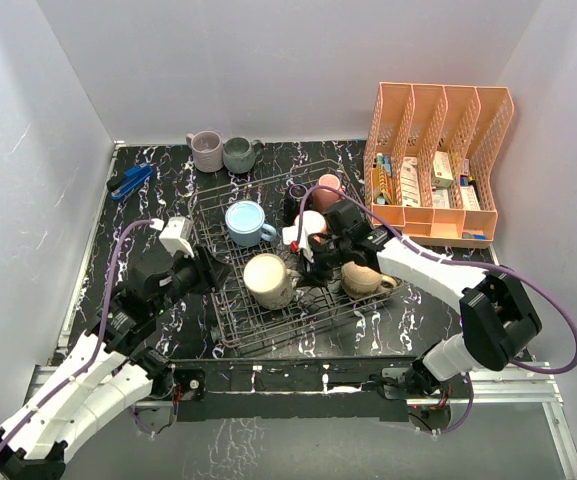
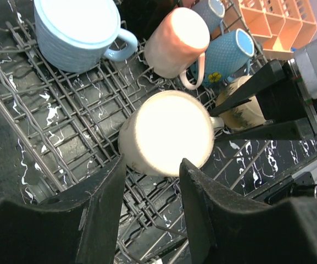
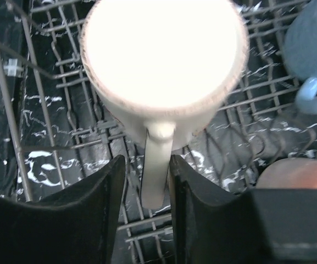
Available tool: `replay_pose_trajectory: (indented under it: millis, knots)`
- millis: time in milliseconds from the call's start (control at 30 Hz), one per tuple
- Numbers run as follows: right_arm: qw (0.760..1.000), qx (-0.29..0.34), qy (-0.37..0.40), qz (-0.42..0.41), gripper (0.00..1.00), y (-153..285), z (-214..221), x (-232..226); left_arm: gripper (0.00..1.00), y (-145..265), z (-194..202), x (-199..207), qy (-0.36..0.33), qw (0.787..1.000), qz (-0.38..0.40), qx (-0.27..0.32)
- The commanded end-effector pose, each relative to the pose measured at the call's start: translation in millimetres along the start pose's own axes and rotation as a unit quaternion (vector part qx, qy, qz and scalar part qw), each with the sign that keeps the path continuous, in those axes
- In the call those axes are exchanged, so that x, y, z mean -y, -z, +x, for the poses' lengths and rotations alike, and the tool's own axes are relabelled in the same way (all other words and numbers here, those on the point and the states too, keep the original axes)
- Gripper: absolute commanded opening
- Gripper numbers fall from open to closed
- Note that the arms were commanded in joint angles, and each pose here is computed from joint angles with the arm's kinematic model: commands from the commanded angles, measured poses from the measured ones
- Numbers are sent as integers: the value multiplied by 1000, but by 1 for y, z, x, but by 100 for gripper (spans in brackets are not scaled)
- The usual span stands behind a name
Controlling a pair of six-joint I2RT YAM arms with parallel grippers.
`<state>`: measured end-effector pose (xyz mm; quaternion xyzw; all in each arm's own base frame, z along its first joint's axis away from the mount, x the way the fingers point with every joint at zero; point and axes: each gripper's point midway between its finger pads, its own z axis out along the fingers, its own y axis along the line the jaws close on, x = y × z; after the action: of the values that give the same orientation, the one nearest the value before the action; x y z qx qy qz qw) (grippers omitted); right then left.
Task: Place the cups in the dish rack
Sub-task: Turn the cup upside down in the dish rack.
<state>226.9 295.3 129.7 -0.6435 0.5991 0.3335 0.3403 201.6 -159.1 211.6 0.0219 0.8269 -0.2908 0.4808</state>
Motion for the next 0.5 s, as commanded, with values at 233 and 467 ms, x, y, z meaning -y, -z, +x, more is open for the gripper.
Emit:
replay_pose_trajectory:
  millis: [233,467]
  knots:
    - [999,-43,16,0,46,-3,3,-2,42,-5,-2,11,0,1000,23,-3]
    - [994,-112,-7,6,44,-14,18,5,42,1,-7,10,-1,1000,20,6]
